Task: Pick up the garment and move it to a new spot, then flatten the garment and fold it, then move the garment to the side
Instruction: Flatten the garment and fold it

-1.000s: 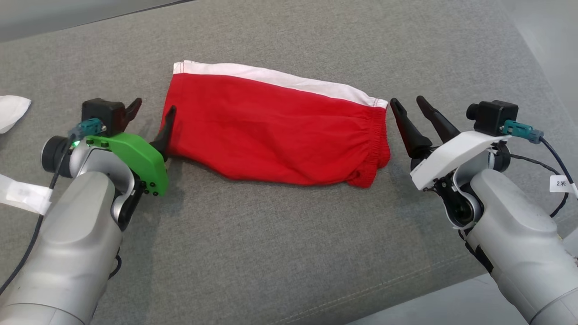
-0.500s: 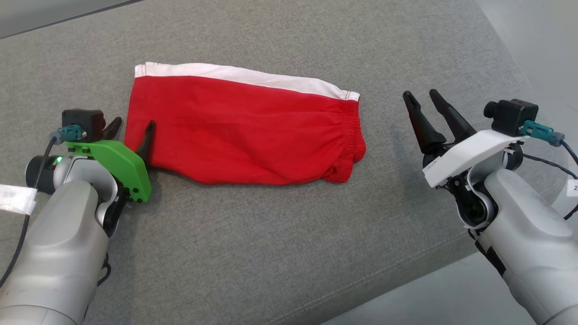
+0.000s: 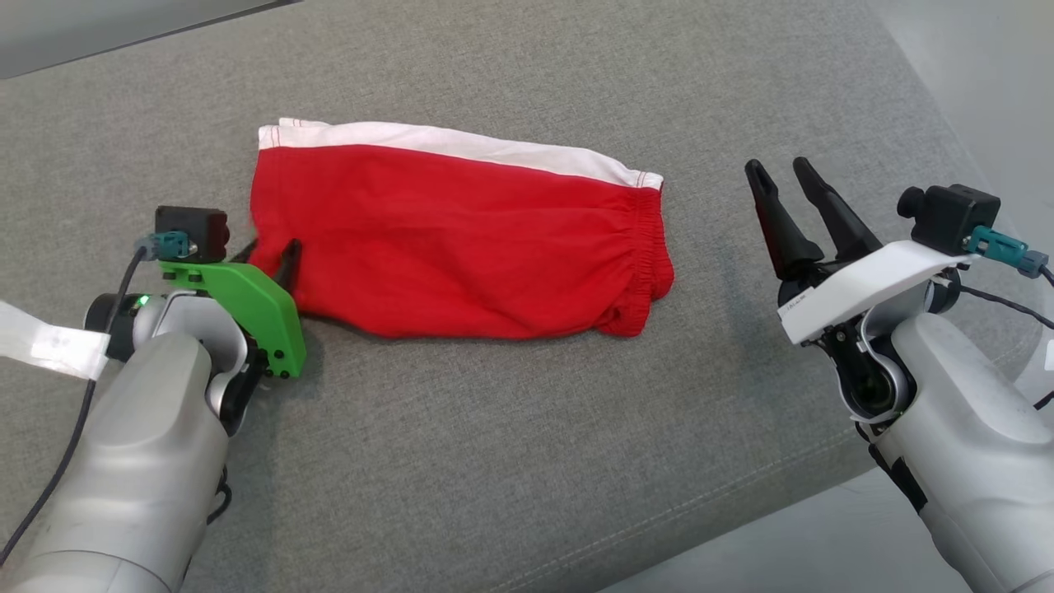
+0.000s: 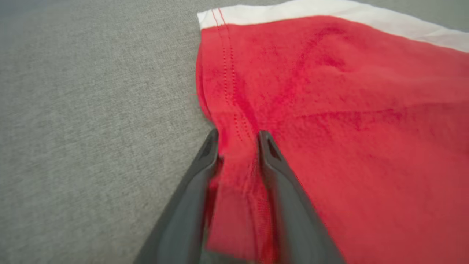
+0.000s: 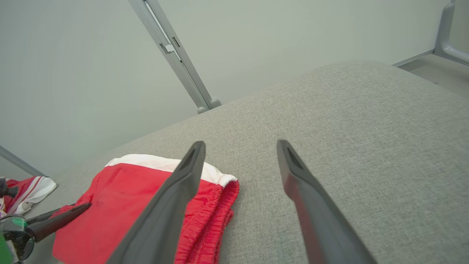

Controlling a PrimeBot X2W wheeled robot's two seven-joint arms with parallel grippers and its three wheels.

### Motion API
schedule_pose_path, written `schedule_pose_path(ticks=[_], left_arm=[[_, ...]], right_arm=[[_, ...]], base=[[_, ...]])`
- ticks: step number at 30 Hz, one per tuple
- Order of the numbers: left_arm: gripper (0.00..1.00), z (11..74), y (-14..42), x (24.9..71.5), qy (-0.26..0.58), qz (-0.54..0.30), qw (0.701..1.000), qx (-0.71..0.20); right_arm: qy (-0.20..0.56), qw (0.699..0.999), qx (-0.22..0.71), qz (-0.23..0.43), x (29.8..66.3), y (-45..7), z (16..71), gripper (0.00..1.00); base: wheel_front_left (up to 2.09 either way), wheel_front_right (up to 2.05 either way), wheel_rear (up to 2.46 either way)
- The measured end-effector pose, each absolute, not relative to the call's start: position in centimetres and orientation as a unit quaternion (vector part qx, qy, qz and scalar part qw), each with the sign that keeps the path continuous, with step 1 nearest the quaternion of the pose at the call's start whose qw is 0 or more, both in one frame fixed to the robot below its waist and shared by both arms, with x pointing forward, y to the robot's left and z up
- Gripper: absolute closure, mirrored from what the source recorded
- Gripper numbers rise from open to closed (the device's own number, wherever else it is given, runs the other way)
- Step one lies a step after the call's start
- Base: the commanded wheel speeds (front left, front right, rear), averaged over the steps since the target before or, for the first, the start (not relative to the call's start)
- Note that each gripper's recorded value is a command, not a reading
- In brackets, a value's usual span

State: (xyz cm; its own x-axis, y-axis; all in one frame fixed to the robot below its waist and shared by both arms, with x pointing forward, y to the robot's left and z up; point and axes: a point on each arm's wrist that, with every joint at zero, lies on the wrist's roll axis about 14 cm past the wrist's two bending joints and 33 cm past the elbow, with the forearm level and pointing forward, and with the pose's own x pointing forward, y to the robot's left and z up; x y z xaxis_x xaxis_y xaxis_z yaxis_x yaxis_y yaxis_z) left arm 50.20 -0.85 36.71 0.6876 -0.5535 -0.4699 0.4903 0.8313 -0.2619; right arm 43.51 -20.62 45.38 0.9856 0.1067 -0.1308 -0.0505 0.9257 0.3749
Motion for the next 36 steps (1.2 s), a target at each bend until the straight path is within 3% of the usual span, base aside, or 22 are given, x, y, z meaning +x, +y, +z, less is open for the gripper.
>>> schedule_pose_path(ticks=[21,36], left_arm=[[1.0,39.4,-1.7,48.4,0.23,-0.283,0.925,-0.105],[1.0,38.8,2.9,44.2,0.226,-0.177,0.937,-0.199]], right_arm=[[0.061,0.979,0.191,0.043,42.7,-20.5,46.1,0.0],[0.08,0.976,0.182,0.084,41.9,-18.0,45.2,0.0]], base=[[0.0,0.0,0.0],[0.0,0.0,0.0]])
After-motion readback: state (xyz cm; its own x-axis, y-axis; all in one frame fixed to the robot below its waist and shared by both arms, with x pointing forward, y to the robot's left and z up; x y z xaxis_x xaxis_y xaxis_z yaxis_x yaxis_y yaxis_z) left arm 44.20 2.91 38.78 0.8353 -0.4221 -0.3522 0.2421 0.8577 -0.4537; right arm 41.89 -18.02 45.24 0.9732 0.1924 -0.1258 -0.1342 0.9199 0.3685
